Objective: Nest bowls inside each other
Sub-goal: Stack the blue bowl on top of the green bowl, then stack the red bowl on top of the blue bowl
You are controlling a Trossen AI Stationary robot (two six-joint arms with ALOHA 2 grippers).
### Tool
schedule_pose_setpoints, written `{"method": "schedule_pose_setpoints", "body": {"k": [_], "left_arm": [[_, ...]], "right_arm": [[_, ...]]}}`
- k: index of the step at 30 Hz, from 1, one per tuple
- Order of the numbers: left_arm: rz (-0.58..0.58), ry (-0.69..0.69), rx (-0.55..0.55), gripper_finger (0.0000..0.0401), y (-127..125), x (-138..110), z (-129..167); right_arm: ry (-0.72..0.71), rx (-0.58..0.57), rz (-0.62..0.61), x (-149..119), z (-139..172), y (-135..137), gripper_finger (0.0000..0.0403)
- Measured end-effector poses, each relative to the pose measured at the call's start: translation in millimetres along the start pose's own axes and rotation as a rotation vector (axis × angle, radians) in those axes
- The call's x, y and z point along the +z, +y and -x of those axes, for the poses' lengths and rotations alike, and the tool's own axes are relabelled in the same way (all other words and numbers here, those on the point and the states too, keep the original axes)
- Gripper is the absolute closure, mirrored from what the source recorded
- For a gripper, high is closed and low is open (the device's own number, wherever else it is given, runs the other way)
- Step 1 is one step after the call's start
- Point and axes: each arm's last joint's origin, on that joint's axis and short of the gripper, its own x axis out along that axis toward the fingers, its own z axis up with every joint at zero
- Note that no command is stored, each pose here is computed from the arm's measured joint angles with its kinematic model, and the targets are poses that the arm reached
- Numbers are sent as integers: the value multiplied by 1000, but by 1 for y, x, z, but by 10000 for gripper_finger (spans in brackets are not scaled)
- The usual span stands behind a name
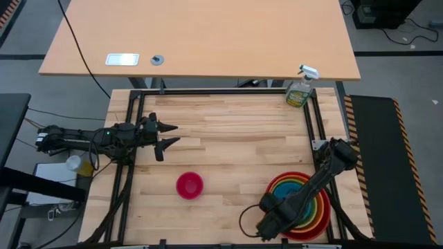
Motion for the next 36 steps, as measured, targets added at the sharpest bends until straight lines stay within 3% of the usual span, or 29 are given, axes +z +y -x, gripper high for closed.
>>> {"method": "schedule_pose_setpoints", "body": {"k": [3,6,9,13,16,19,23,27,31,36], "left_arm": [[1,1,1,170,0,0,0],[2,2,0,170,0,0,0],[2,17,-38,170,-1,-1,0],[1,44,-118,170,-3,-3,0],[-1,95,-177,170,-4,-7,1],[-14,212,-312,170,-7,-17,2],[12,368,-449,170,-12,-30,2],[24,430,-506,170,-23,-36,-5],[-30,421,-501,170,-33,-31,-14],[-55,501,-464,170,-41,-18,-21]], "right_arm": [[94,49,-35,1,12,-4,256],[101,107,-76,2,32,-9,243],[-29,166,-98,9,54,-14,243],[-264,205,-86,40,71,-16,245],[-361,189,-2,75,64,-8,245],[-450,167,90,108,58,-3,245],[-554,109,180,137,59,-8,245],[-695,84,246,156,66,-9,245],[-764,215,247,185,68,1,245],[-837,313,294,217,45,27,245]]}}
